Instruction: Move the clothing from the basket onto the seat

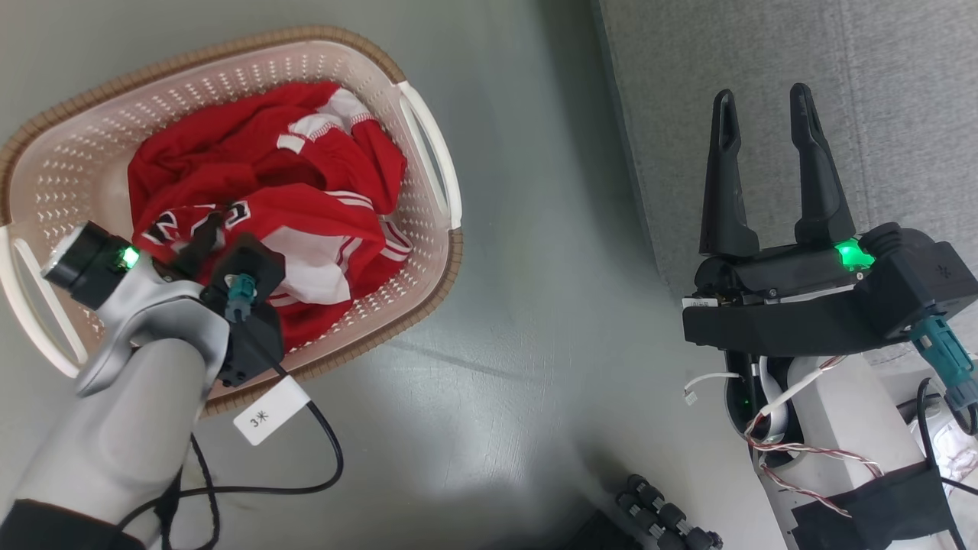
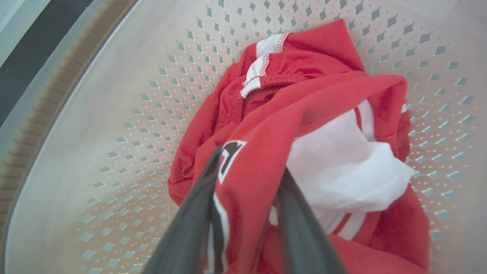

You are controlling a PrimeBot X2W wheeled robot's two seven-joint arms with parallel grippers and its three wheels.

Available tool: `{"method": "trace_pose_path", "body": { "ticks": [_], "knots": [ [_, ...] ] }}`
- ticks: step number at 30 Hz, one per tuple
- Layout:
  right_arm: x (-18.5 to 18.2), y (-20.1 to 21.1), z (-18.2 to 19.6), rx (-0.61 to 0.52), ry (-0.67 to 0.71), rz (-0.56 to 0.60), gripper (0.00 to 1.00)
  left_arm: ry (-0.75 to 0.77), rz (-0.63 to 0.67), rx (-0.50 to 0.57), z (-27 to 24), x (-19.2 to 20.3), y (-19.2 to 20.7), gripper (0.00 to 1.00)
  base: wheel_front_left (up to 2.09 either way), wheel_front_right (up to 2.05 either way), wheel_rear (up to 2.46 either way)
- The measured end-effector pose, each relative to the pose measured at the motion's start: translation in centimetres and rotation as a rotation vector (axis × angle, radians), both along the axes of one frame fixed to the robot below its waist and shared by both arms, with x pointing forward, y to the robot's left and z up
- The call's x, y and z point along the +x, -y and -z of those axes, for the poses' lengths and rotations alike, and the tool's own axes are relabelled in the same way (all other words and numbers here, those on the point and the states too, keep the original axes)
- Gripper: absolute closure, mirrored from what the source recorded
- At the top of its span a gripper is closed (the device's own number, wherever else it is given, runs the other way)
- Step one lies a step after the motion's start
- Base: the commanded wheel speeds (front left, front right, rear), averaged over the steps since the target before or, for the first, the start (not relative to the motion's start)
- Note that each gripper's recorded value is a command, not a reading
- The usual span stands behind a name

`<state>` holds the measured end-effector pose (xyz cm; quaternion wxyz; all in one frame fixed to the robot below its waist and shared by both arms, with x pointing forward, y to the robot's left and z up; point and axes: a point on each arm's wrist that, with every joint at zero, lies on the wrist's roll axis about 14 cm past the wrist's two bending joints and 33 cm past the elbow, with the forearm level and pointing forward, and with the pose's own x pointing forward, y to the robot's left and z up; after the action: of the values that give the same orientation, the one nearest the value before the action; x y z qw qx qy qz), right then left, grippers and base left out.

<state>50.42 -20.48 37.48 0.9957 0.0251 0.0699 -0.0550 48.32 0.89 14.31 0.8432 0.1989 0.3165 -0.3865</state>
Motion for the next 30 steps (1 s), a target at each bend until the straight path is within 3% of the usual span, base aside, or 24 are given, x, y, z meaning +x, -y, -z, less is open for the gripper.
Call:
{"method": "trace_pose_path", "body": {
  "ticks": [5, 15, 23, 30],
  "knots": [
    [-0.1, 0.2, -0.5, 0.008, 0.005, 0.008, 0.00, -0.008, -0.040, -0.036, -1.0, 0.0, 1.1, 1.00, 0.00, 0.00, 0.00],
    [-0.5, 0.2, -1.9, 0.017, 0.017, 0.015, 0.00, 0.000, -0.164, -0.217, -5.7, 0.5, 3.2, 1.00, 0.00, 0.00, 0.00],
    [-1.8, -0.3, -3.0, 0.017, 0.013, 0.008, 0.00, 0.064, -0.245, -0.369, -11.8, 2.0, 4.4, 1.00, 0.00, 0.00, 0.00],
    [-2.7, -1.6, -3.9, 0.024, 0.015, -0.031, 0.00, 0.170, -0.225, -0.431, -17.7, 3.1, 4.3, 1.00, 0.00, 0.00, 0.00]
  ]
}}
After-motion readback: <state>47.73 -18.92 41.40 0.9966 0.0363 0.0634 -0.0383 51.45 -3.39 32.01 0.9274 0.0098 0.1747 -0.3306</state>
